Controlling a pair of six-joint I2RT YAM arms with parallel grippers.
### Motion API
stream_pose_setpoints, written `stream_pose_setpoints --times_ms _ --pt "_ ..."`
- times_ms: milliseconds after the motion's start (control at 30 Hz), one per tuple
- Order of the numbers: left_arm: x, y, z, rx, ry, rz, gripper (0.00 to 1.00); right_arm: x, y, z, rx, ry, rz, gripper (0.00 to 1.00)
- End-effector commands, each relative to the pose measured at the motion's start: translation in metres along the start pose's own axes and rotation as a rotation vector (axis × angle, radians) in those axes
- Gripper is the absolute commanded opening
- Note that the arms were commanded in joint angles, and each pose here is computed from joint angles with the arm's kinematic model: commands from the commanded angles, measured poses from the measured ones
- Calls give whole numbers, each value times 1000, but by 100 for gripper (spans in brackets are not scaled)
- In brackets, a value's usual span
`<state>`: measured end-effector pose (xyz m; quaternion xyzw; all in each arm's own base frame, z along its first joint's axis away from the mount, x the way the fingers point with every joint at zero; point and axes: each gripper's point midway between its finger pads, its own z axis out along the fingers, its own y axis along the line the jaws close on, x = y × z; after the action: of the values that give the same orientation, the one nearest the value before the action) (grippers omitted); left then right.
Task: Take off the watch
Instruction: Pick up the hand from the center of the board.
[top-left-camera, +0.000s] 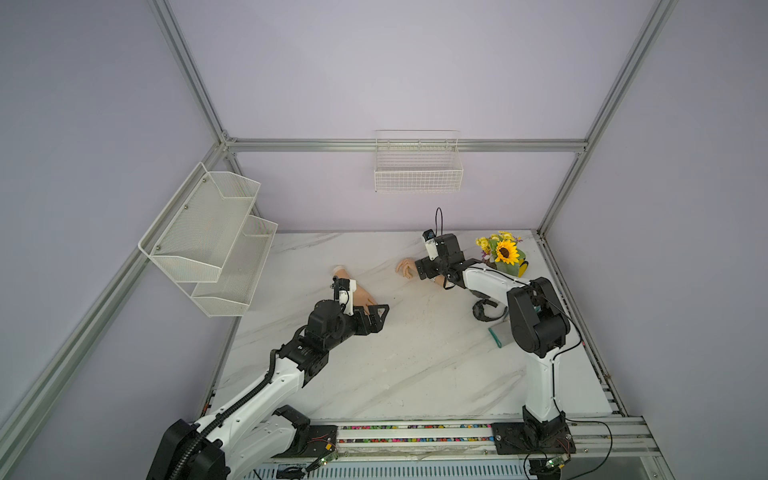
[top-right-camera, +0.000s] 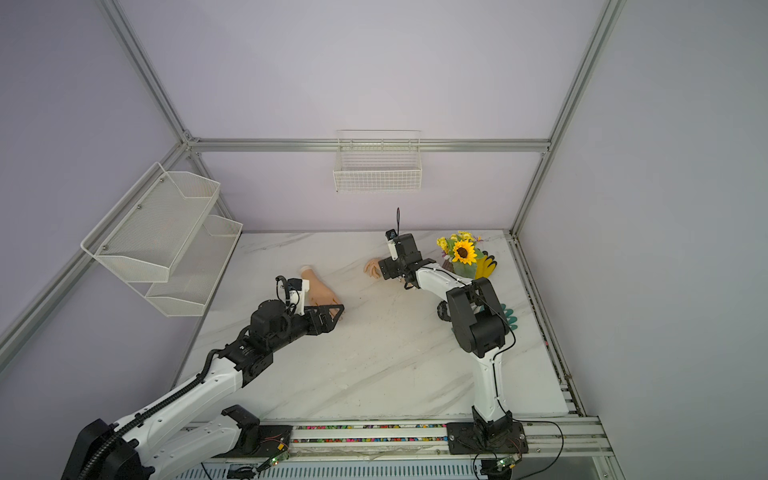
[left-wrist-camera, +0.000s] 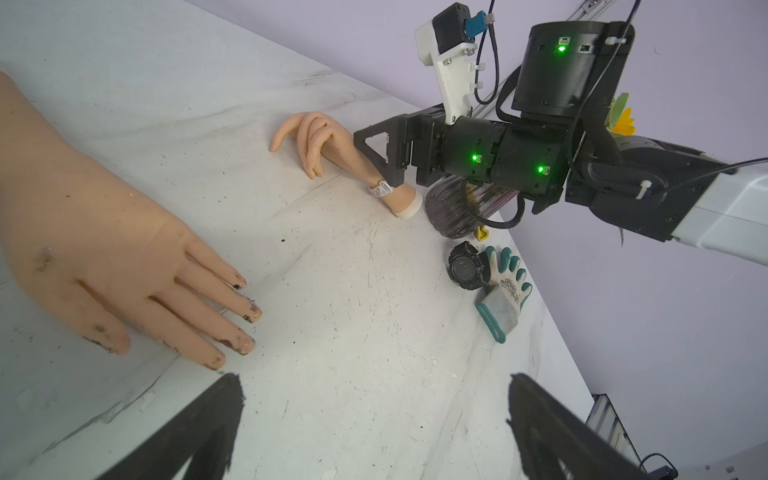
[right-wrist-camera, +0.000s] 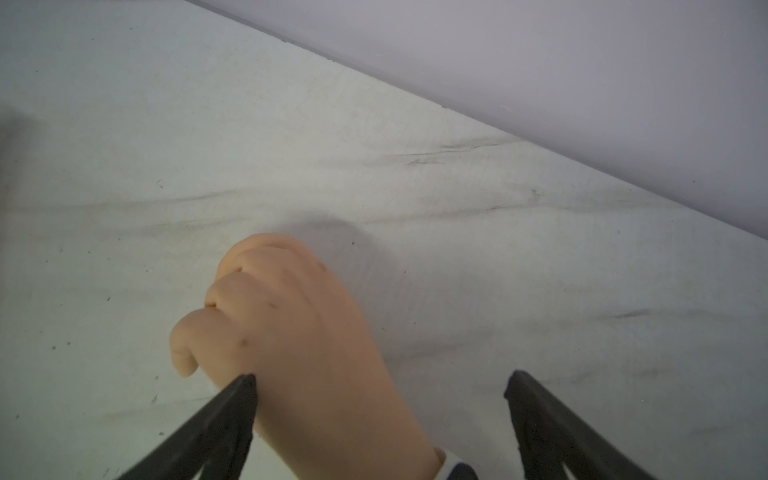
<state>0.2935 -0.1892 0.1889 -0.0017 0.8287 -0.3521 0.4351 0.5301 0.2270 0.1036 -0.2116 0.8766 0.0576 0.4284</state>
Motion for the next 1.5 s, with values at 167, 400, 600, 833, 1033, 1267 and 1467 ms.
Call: stream_pose_setpoints --times_ms 167,400,600,833,1033,1267,1467 --pt "-3 -5 4 28 -13 -8 100 -5 45 -23 -159 -38 -69 97" --pt "-2 -4 3 25 -13 -16 100 10 25 5 -30 16 -55 94" --pt "-1 2 1 -9 -10 -30 100 28 27 19 -19 53 -33 71" --pt "-1 4 2 -16 -9 -55 100 37 29 21 -10 58 -9 51" --pt "-3 2 1 -14 -14 -68 100 15 39 1 -72 -20 44 30" --pt "-16 1 -9 -44 -63 -55 100 -38 73 -69 -326 -208 160 18" --pt "-23 1 -16 -73 -62 -20 100 -45 100 -140 -534 -308 224 13"
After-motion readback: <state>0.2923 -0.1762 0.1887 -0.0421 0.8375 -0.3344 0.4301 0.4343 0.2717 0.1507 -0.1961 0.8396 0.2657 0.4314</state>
